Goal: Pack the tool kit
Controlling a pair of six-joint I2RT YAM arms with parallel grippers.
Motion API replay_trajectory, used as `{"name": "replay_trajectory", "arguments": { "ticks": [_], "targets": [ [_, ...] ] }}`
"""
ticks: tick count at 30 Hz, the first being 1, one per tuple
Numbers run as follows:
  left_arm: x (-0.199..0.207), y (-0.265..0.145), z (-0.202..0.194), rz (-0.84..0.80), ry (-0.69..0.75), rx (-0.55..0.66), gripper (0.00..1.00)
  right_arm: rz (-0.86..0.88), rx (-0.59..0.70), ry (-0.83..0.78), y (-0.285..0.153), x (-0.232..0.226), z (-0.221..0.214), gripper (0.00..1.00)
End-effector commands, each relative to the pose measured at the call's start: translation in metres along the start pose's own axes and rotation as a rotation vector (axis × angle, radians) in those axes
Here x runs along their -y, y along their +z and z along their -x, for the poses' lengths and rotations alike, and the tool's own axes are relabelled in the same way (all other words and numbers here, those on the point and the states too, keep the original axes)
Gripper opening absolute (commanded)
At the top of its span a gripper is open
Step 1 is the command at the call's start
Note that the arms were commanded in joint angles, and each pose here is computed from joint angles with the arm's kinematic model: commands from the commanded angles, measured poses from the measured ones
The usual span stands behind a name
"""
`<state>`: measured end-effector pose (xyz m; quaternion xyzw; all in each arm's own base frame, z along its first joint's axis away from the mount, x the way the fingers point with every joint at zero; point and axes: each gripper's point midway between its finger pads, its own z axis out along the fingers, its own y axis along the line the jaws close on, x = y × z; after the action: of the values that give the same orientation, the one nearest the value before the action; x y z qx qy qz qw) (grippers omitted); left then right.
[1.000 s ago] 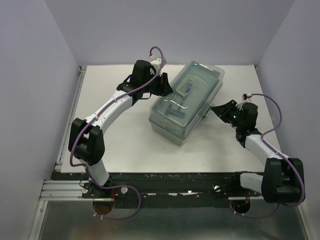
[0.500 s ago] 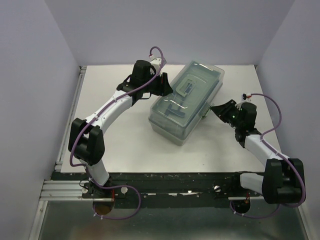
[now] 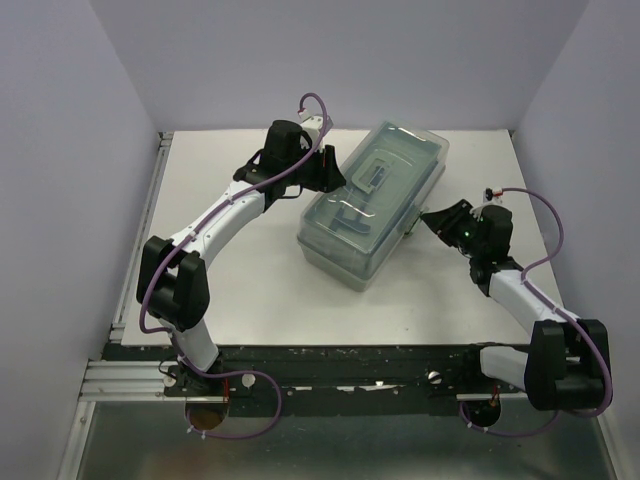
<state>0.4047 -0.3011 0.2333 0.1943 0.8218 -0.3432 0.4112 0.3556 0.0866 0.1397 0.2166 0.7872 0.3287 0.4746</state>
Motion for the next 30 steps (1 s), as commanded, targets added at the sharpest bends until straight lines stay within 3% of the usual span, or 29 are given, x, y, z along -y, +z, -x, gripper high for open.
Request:
{"name": "replay_trajectory", "arguments": {
  "ticks": [1, 13, 15, 23, 30],
  "targets": [
    [0.01, -0.002, -0.061, -0.042, -0.053, -0.207, 0.46, -0.039, -0.007, -0.003, 0.0, 0.004, -0.002, 0.45],
    [0.012, 0.0, -0.064, -0.047, -0.057, -0.219, 0.45, -0.029, 0.019, 0.006, 0.0, 0.0, 0.004, 0.48],
    [0.012, 0.0, -0.064, -0.049, -0.055, -0.218, 0.45, -0.026, 0.024, 0.01, 0.001, -0.001, 0.005, 0.54],
    [0.013, 0.001, -0.066, -0.049, -0.055, -0.223, 0.45, -0.023, 0.051, 0.025, -0.001, -0.004, 0.01, 0.57],
    [0.014, 0.0, -0.065, -0.052, -0.054, -0.223, 0.44, -0.037, 0.048, 0.036, 0.0, 0.001, 0.007, 0.53]
  ]
}}
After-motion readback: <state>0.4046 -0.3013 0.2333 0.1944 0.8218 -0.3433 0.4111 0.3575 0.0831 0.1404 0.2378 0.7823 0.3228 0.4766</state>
